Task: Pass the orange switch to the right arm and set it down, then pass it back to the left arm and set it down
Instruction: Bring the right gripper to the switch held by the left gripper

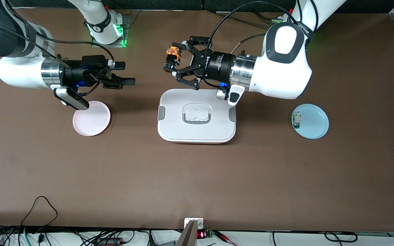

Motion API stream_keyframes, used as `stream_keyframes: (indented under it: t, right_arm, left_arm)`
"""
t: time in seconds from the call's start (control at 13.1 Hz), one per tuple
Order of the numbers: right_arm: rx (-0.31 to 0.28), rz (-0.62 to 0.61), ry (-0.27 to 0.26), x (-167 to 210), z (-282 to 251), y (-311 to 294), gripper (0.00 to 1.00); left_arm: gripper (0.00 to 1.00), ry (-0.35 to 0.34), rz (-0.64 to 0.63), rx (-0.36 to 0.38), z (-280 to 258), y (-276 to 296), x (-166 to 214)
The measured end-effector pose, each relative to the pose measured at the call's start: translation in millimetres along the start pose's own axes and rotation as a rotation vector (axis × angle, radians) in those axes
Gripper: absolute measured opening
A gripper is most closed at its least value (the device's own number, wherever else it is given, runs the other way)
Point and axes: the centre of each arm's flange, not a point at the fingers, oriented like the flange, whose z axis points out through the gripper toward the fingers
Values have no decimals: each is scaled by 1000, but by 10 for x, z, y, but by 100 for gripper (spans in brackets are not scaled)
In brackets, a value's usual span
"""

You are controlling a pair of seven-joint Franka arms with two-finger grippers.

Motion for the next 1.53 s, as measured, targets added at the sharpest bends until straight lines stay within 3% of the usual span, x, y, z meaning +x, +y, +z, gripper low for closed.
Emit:
stream_keyframes:
  t: [0.31, 0.84, 1.53]
  right_arm:
    - [12, 23, -3, -72, 249, 73, 100]
    - [108, 77, 28, -112, 723, 247, 100]
    - [118, 92, 48, -199, 1033, 267, 99]
  left_arm:
    - [72, -1, -5, -1, -7, 2, -6]
    - [72, -1, -15, -2, -10, 9, 4]
    - [72, -1, -16, -3, -16, 12, 6]
